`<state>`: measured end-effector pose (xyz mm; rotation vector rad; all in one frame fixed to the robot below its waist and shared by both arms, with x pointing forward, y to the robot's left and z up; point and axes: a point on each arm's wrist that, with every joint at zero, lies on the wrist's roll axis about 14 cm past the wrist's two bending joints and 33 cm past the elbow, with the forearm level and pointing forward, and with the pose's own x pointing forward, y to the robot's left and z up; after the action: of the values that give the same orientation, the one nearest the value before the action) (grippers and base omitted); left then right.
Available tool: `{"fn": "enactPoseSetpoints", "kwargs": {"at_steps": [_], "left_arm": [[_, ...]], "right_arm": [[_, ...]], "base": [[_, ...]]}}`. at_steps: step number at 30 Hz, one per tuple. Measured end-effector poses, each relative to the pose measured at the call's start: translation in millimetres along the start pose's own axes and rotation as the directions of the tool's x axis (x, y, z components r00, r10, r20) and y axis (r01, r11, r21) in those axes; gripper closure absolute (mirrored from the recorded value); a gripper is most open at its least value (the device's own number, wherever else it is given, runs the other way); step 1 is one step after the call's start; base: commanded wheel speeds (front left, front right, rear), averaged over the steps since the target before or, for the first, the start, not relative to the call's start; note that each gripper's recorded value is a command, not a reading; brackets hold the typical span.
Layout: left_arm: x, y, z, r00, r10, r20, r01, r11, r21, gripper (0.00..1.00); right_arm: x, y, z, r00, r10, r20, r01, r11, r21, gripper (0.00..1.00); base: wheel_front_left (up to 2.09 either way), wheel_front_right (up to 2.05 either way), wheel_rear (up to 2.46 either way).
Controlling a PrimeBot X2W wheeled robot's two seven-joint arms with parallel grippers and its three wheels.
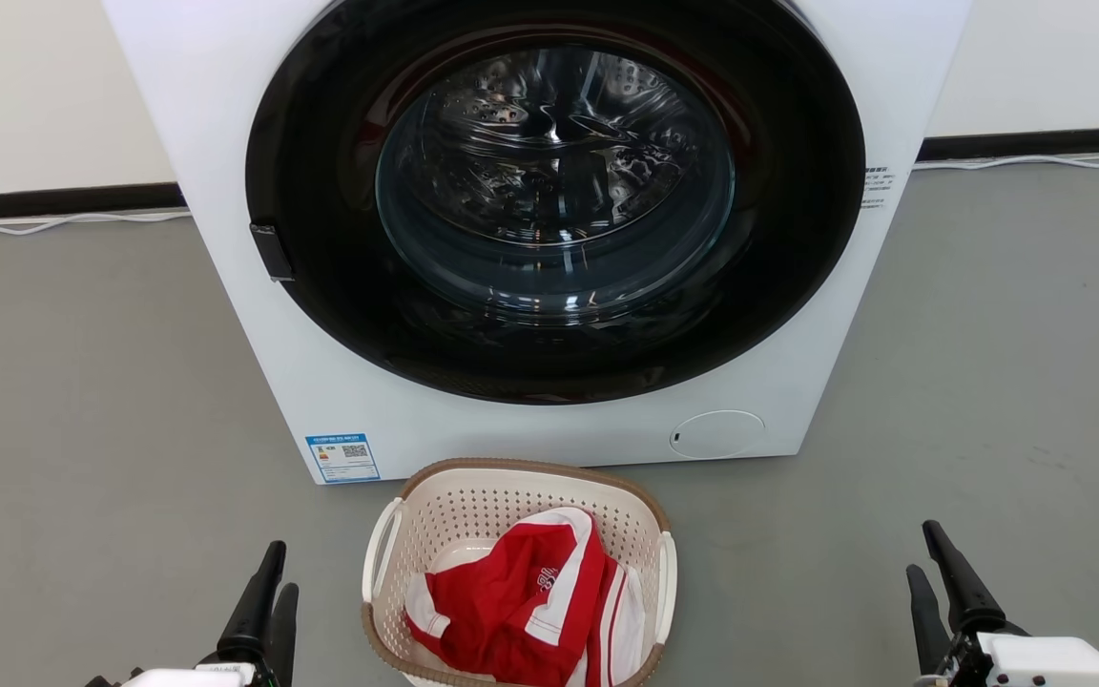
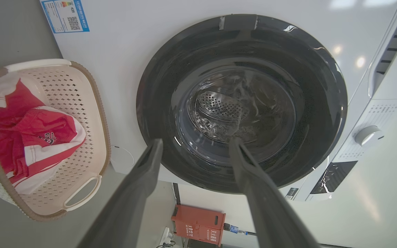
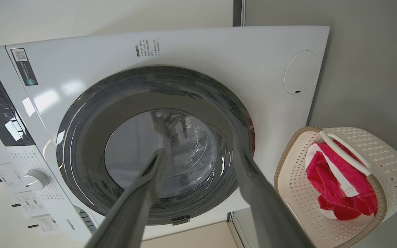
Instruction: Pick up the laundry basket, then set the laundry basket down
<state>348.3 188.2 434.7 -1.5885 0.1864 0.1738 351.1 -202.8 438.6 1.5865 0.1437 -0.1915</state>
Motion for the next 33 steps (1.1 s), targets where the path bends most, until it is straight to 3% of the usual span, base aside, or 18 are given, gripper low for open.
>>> {"fn": "enactPoseSetpoints", "kwargs": {"at_steps": [9, 20, 25, 33], "left_arm": [[1, -10, 0, 0.999, -0.030, 0.011, 0.030, 0.999, 0.044, 0.00], [3, -25, -3, 0.998, -0.061, 0.017, 0.058, 0.986, 0.158, 0.00], [4, -31, -6, 0.997, -0.071, 0.011, 0.066, 0.969, 0.237, 0.00], [5, -39, -14, 0.996, -0.084, -0.002, 0.078, 0.912, 0.404, 0.00]], "right_arm": [[1, 3, -2, 1.000, 0.007, 0.006, -0.006, 0.999, -0.037, 0.00], [2, 12, -4, 0.999, 0.031, 0.008, -0.029, 0.983, -0.179, 0.00], [3, 19, -5, 0.999, 0.052, 0.010, -0.047, 0.962, -0.268, 0.00], [4, 28, -10, 0.997, 0.078, -0.004, -0.073, 0.913, -0.401, 0.00]], "base": [[0.00, 0.00, 0.00], [0.00, 0.00, 0.00], [0.00, 0.00, 0.00], [0.00, 0.00, 0.00]]}}
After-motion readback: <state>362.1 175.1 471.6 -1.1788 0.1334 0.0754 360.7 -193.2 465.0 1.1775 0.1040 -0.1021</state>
